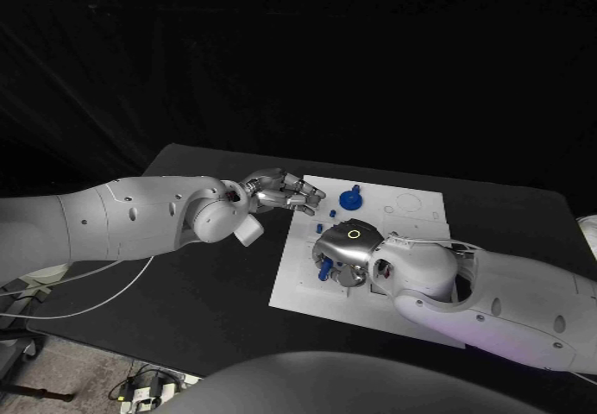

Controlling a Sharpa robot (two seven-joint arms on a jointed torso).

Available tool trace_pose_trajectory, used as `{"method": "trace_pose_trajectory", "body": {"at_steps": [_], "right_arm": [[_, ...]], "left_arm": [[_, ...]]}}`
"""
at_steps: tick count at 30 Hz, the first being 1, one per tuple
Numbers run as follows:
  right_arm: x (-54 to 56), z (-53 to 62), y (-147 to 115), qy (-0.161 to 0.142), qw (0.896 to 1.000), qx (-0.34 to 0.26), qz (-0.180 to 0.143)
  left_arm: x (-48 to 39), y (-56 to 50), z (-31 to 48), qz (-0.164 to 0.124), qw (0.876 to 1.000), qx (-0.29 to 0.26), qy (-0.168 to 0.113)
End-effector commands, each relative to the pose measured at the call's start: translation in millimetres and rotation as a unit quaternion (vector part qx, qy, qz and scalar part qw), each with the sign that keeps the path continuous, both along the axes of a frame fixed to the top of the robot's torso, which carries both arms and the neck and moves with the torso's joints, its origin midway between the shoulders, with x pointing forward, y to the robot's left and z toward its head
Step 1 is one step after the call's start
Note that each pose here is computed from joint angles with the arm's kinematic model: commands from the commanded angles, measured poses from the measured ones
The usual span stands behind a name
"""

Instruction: Assemble the parts on the task board

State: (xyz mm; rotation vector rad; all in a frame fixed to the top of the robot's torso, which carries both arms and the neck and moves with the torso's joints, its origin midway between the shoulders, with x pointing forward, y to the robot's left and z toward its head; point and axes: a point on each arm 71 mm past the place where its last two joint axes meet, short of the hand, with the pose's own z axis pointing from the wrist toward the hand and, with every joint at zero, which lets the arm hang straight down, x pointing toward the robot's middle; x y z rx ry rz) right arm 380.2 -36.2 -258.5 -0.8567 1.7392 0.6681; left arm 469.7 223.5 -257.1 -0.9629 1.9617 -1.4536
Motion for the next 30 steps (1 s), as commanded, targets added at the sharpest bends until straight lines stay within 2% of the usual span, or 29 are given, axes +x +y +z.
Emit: {"method": "trace_pose_trajectory", "body": {"at_steps": [1, 30], "right_arm": [[0.7, -1.6, -0.2, -0.015, 1.000, -0.016, 0.000], [3.8, -3.4, -3.8, -0.022, 1.000, -0.021, -0.005]], "left_arm": [[-1.2, -2.8, 0.3, -0.013, 1.000, -0.003, 0.002], [-1.2, -3.7, -0.8, -0.018, 1.000, -0.001, 0.007]]}}
